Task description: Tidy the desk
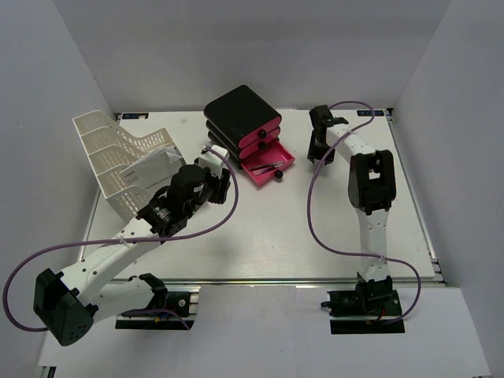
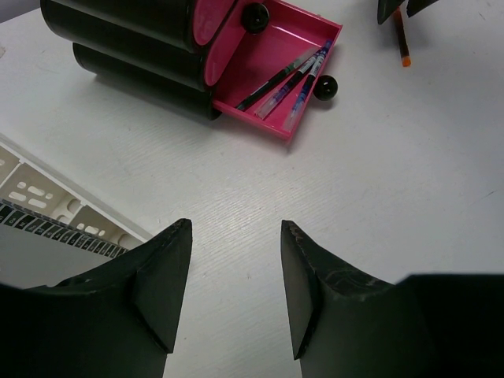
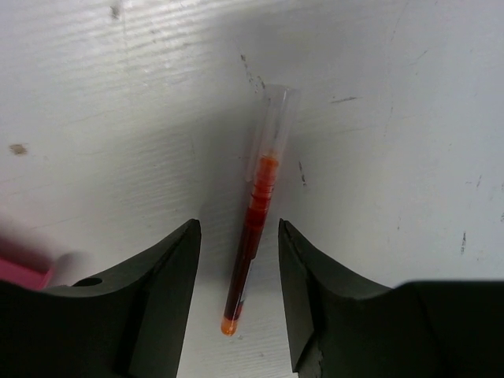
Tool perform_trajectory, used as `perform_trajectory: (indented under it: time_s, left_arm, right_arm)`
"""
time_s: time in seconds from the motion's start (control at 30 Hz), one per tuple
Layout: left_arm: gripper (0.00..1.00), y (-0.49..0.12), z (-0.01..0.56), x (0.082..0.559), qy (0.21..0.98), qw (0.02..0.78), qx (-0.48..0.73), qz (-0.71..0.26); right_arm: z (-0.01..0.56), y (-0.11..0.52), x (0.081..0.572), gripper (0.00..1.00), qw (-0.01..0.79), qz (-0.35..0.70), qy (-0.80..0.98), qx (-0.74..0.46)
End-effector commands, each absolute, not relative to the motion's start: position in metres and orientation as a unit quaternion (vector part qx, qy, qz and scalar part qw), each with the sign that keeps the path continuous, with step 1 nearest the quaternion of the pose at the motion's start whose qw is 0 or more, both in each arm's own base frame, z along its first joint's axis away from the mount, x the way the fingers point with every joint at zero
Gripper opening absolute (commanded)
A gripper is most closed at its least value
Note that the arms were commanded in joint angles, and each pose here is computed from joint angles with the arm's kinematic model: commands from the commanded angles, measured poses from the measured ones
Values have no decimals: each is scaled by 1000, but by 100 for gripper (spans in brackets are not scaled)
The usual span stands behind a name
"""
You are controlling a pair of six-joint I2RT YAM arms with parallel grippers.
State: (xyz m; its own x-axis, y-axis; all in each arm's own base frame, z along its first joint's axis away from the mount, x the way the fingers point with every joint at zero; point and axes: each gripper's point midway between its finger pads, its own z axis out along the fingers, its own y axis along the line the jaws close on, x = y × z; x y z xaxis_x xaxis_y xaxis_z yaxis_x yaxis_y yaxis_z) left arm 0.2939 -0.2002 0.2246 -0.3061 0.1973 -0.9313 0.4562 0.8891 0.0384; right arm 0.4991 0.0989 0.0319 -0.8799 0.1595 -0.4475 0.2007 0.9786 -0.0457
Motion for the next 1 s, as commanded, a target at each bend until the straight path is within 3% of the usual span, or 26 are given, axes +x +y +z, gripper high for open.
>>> perform_trajectory:
  time_s: [0.0, 0.2, 0.33, 0.43, 0.57, 0.63, 0.73, 0.83, 0.97]
  left_arm:
    - [59, -199, 229, 294, 794, 561, 201, -120]
    - [59, -197, 230, 294, 794, 562, 199, -117]
    - [59, -197, 232, 294, 793, 565, 197, -118]
    - [59, -196, 232, 294, 792, 566, 197, -117]
    - [58, -196, 233, 294, 791, 567, 197, -118]
    - [58, -196, 232, 294, 792, 566, 197, -117]
    - [58, -197, 232, 294, 792, 565, 198, -118]
    - [58, -196, 231, 294, 793, 565, 197, -116]
    - [58, -196, 229, 295, 794, 563, 198, -114]
  right_arm:
    - [37, 89, 493, 49, 233, -56, 965, 108]
    - [29, 87, 480, 47, 221, -53, 968, 106]
    - [24, 87, 475, 40, 213, -51, 970, 102]
    - [18, 88, 467, 31, 201, -41, 974, 99]
    - [12, 91, 460, 6, 187, -14, 978, 90]
    - [22, 101, 464, 0, 193, 27, 978, 68]
    - [57, 129, 479, 0, 246, 100, 963, -45]
    - [106, 169, 477, 0, 302, 200, 900, -244]
    - [160, 191, 462, 0, 376, 217, 802, -412]
